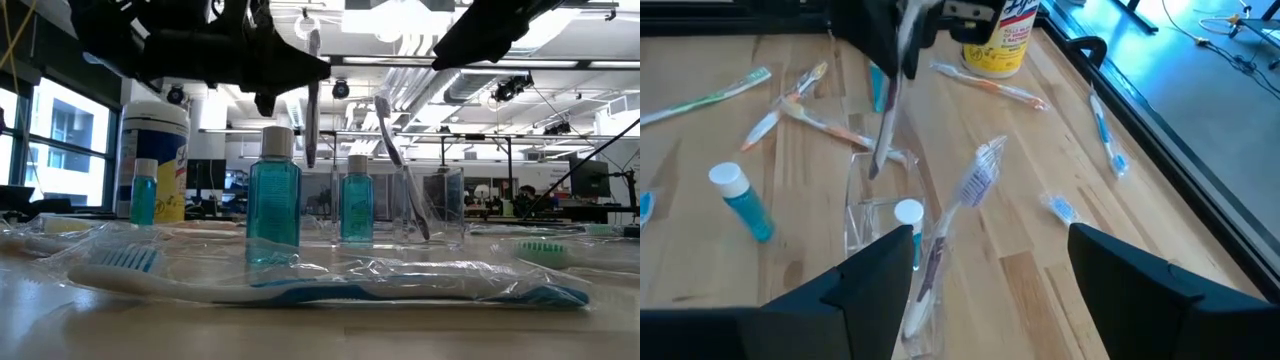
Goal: Pick & Place toothbrushing station
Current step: Put the bottom purple toothbrush into the transparent organizer
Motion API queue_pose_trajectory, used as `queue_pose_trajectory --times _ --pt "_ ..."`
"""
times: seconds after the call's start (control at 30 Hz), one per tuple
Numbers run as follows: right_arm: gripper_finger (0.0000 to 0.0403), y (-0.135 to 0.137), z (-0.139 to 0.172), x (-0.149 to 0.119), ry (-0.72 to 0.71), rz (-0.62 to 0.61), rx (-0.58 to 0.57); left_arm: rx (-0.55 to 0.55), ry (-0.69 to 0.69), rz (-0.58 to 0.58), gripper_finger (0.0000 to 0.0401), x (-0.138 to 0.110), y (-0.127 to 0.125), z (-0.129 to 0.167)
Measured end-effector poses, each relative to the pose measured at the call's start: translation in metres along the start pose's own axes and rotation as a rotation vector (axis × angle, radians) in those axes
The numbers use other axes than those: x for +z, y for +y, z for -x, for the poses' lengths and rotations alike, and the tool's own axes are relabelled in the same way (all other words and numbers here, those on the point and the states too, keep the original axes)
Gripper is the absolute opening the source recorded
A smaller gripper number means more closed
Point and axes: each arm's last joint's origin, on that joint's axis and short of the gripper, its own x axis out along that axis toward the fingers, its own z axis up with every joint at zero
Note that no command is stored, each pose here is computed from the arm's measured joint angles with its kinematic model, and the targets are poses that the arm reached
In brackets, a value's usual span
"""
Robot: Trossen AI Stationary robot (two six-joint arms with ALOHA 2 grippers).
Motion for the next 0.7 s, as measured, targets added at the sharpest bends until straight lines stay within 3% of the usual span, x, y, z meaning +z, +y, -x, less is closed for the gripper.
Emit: queue_pose_trajectory --times 0.13,0.27,0.7 --pt "0.0258 0.0 0.0 0.0 0.0 0.0 0.0 0.004 0.013 0.014 0.0016 -0.012 0.002 -0.006" --pt "0.0258 0.0 0.0 0.0 0.0 0.0 0.0 -0.028 -0.027 0.014 0.0016 -0.012 0.002 -0.009" --pt "0.0258 0.0 0.0 0.0 0.0 -0.001 0.0 -0.016 0.023 -0.001 0.0016 -0.018 0.003 -0.009"
